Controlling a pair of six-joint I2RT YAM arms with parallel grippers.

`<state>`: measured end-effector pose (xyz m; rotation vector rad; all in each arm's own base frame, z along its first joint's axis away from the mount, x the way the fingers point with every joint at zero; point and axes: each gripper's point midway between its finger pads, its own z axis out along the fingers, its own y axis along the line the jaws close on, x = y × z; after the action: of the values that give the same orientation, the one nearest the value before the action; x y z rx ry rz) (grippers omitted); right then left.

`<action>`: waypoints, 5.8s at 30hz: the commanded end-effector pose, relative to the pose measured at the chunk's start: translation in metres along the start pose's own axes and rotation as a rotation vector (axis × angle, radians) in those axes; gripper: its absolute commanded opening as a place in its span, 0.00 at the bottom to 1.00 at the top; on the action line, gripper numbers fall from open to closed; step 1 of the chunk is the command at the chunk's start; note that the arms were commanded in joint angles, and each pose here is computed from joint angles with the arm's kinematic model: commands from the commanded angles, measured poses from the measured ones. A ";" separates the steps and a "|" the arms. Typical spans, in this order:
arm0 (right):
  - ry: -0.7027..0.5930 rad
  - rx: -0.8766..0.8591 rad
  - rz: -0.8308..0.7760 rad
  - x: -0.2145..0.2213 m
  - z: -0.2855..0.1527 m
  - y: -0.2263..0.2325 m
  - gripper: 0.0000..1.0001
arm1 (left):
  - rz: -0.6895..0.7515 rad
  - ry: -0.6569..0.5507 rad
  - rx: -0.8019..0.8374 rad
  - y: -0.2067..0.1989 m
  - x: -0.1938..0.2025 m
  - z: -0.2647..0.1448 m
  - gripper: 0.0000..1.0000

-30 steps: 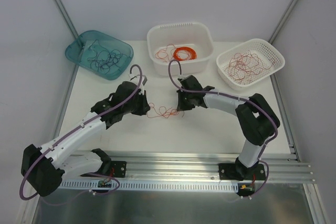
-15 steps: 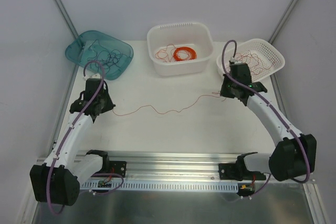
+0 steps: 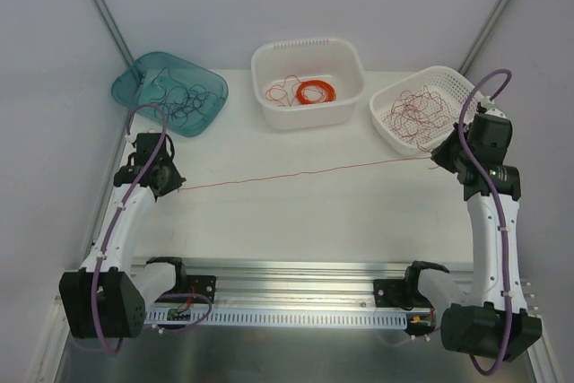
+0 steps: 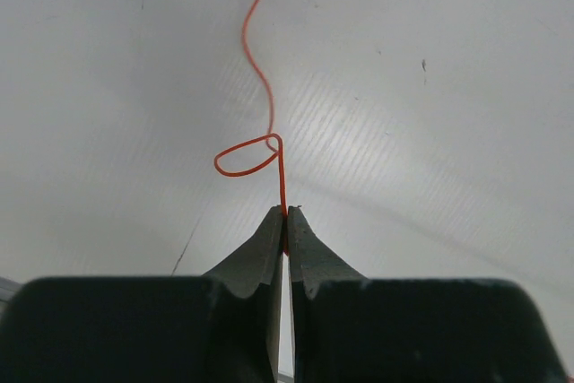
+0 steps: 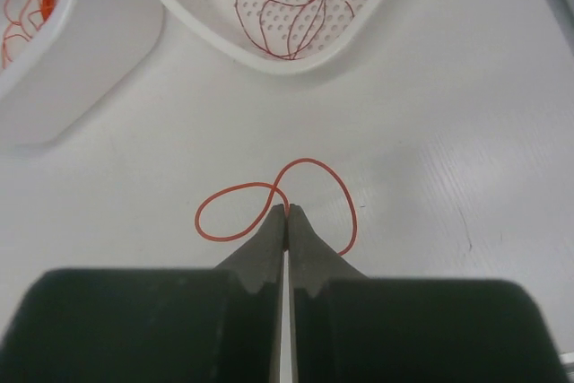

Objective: Untangle the cables

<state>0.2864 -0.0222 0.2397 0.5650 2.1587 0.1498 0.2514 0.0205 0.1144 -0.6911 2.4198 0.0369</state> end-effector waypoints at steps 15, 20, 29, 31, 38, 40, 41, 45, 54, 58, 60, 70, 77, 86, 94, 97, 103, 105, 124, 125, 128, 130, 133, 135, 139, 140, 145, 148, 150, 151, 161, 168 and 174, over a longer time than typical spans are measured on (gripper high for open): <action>0.139 -0.247 -0.005 0.032 0.004 0.048 0.01 | -0.041 0.067 -0.055 -0.001 -0.013 0.023 0.00; 0.209 -0.138 -0.044 0.063 0.017 0.030 0.01 | -0.034 0.095 -0.045 -0.003 -0.008 0.030 0.28; 0.172 -0.042 -0.067 0.052 0.015 0.013 0.01 | -0.029 0.115 -0.004 -0.011 -0.004 0.034 0.51; 0.175 -0.061 -0.070 0.052 0.016 0.017 0.01 | -0.046 0.121 0.020 -0.017 -0.005 0.036 0.51; 0.216 -0.132 -0.069 0.061 0.022 0.029 0.01 | -0.097 0.213 0.202 -0.059 0.005 0.039 0.59; 0.230 -0.176 -0.102 0.064 0.021 0.038 0.01 | -0.082 0.241 0.244 -0.070 0.014 0.037 0.61; 0.236 -0.198 -0.111 0.065 0.022 0.043 0.02 | -0.071 0.247 0.262 -0.075 0.017 0.037 0.64; 0.271 -0.252 -0.173 0.076 0.022 0.062 0.10 | -0.044 0.256 0.315 -0.084 0.025 0.033 0.74; 0.378 -0.285 -0.236 0.117 0.028 0.091 0.79 | 0.105 0.142 0.431 -0.089 0.030 -0.001 0.93; 0.420 -0.292 -0.259 0.137 0.029 0.102 0.96 | 0.183 0.022 0.505 -0.089 0.020 -0.026 0.94; 0.452 -0.293 -0.288 0.152 0.027 0.109 0.99 | 0.227 -0.003 0.530 -0.087 0.024 -0.031 0.94; 0.556 -0.211 -0.414 0.219 0.037 0.133 0.97 | 0.272 -0.024 0.593 -0.079 0.052 -0.037 0.94; 0.567 -0.040 -0.400 0.252 0.060 0.117 0.97 | 0.306 -0.035 0.601 -0.084 0.056 -0.038 0.93; 0.634 0.044 -0.349 0.288 0.078 0.099 0.99 | 0.343 -0.024 0.605 -0.090 0.058 -0.036 0.93; 0.672 0.059 -0.409 0.305 0.082 0.090 0.63 | 0.347 -0.007 0.603 -0.092 0.059 -0.033 0.93; 0.657 0.084 -0.463 0.301 0.082 0.084 0.28 | 0.350 -0.009 0.600 -0.091 0.059 -0.032 0.93; 0.596 0.051 -0.564 0.277 0.075 0.093 0.01 | 0.351 -0.008 0.597 -0.091 0.059 -0.032 0.93; 0.562 0.015 -0.589 0.263 0.072 0.104 0.01 | 0.353 -0.006 0.595 -0.090 0.059 -0.031 0.93; -0.052 -0.504 -0.442 -0.013 -0.036 0.257 0.01 | 0.358 -0.001 0.579 -0.089 0.060 -0.027 0.93; -0.076 -0.526 -0.426 -0.023 -0.038 0.263 0.01 | 0.356 -0.003 0.578 -0.089 0.059 -0.027 0.93; -0.186 -0.599 -0.410 -0.060 -0.038 0.288 0.01 | 0.358 0.000 0.578 -0.088 0.060 -0.027 0.93; -0.204 -0.615 -0.402 -0.070 -0.024 0.298 0.01 | 0.359 -0.003 0.579 -0.089 0.059 -0.027 0.93; -0.252 -0.694 -0.364 -0.091 -0.021 0.322 0.01 | 0.360 -0.009 0.582 -0.089 0.058 -0.028 0.93; -0.290 -0.710 -0.341 -0.106 -0.004 0.337 0.01 | 0.364 -0.010 0.583 -0.089 0.059 -0.028 0.93; -0.310 -0.703 -0.303 -0.122 0.034 0.361 0.01 | 0.365 -0.016 0.581 -0.088 0.058 -0.028 0.93; -0.310 -0.701 -0.299 -0.123 0.043 0.365 0.01 | 0.364 -0.017 0.578 -0.087 0.058 -0.028 0.93; -0.261 -0.657 -0.249 -0.113 0.110 0.370 0.27 | 0.364 -0.029 0.565 -0.085 0.057 -0.027 0.93; -0.198 -0.676 -0.215 -0.105 0.127 0.367 0.65 | 0.366 -0.032 0.566 -0.085 0.057 -0.028 0.93; -0.164 -0.682 -0.207 -0.099 0.129 0.363 0.82 | 0.362 -0.035 0.562 -0.084 0.056 -0.027 0.93; -0.144 -0.695 -0.219 -0.092 0.127 0.364 0.85 | 0.364 -0.035 0.562 -0.084 0.056 -0.027 0.93; 0.132 -0.750 -0.367 0.005 0.086 0.317 0.91 | 0.362 -0.013 0.568 -0.086 0.059 -0.026 0.93; 0.280 -0.668 -0.545 0.100 0.074 0.272 0.90 | 0.360 -0.003 0.574 -0.088 0.060 -0.026 0.93; 0.450 -0.644 -0.632 0.183 0.081 0.247 0.80 | 0.359 -0.006 0.572 -0.087 0.060 -0.026 0.92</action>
<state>0.3524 0.2718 0.1497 -0.5007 2.3970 0.6646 0.2338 -0.0838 0.1069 -0.0323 2.3800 -0.4809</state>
